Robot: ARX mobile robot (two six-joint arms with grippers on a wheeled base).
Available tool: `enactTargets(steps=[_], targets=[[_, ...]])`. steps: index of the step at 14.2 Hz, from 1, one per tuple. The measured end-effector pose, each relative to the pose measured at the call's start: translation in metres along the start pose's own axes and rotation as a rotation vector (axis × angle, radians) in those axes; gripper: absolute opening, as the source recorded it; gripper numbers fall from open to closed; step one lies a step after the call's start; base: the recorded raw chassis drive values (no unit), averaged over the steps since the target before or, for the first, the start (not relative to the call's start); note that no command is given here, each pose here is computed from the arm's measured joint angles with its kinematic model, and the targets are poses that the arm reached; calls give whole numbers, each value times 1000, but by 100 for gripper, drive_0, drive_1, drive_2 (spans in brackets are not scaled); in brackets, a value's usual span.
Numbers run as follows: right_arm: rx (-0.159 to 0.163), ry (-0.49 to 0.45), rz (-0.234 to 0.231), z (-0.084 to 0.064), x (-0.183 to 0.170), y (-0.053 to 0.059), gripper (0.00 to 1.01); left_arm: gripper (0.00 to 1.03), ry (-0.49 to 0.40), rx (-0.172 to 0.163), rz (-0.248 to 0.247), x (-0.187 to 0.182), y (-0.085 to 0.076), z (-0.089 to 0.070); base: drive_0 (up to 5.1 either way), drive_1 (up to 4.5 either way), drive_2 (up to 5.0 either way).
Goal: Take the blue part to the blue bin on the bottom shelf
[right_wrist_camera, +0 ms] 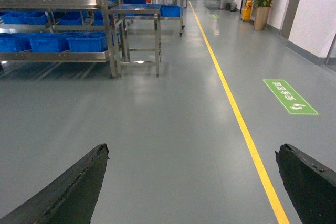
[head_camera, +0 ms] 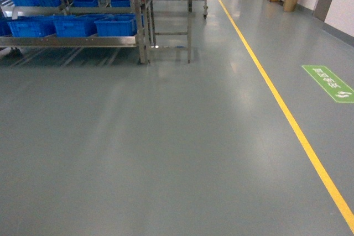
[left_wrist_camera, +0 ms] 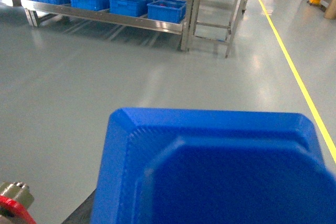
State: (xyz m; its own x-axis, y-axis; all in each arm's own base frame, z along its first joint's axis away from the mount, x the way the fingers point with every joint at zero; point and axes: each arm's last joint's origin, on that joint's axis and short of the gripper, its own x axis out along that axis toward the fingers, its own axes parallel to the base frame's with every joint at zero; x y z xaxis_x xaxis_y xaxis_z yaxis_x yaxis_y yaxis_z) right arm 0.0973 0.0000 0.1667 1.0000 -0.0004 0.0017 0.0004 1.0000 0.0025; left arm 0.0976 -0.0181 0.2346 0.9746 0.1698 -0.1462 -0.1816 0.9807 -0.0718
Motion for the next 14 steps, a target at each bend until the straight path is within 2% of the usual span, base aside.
enactTargets(steps=[14], targets=[[0, 0, 0, 0, 0, 0, 98, 43, -1, -1, -1, 0, 0, 0, -3, 398, -404]])
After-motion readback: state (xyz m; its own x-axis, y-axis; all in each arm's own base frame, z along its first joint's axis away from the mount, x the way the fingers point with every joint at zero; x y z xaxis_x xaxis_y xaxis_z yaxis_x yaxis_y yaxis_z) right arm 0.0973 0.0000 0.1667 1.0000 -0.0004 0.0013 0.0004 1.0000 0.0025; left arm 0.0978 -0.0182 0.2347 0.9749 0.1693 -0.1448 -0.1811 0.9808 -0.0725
